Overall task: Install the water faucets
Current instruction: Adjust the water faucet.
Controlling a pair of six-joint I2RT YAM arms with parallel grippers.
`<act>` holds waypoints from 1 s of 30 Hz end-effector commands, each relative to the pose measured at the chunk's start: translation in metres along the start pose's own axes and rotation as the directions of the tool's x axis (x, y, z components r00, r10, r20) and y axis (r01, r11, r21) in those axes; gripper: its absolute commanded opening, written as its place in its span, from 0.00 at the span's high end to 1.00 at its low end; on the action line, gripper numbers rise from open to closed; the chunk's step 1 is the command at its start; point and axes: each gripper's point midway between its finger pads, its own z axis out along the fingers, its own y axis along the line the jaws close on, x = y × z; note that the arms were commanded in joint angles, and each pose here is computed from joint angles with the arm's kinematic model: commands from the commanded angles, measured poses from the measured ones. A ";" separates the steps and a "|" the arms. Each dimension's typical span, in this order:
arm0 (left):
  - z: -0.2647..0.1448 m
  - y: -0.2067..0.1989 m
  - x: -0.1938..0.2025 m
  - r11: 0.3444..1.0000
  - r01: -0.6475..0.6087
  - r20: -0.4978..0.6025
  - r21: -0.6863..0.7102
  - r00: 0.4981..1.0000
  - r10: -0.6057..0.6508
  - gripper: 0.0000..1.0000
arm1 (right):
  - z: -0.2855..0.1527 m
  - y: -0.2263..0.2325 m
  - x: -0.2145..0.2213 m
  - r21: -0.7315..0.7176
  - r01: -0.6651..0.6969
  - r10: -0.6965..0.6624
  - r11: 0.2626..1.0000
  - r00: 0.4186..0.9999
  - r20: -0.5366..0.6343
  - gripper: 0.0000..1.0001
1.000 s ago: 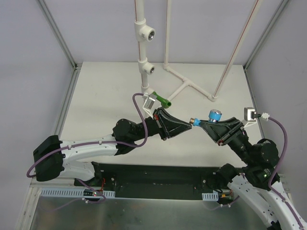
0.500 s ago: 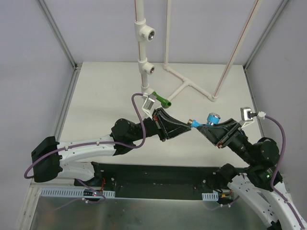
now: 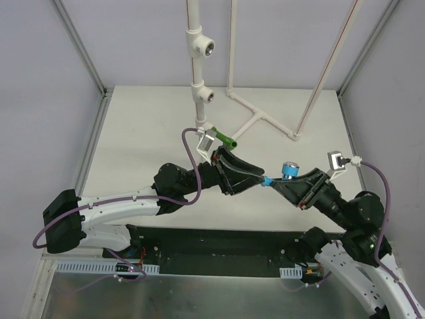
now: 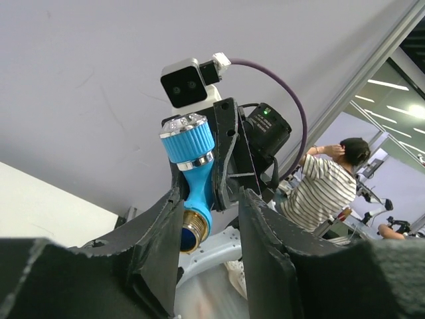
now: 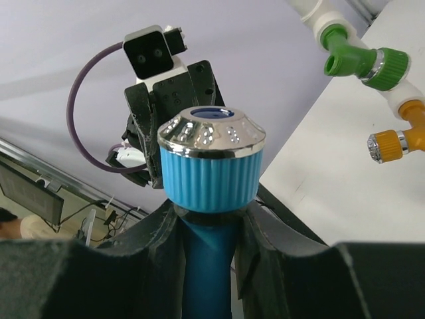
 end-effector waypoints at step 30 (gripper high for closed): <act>0.016 -0.020 -0.006 0.997 -0.001 -0.056 0.074 0.998 0.005 1.00 | -0.017 0.048 -0.008 -0.165 0.048 -0.045 0.985 0.999 0.018 1.00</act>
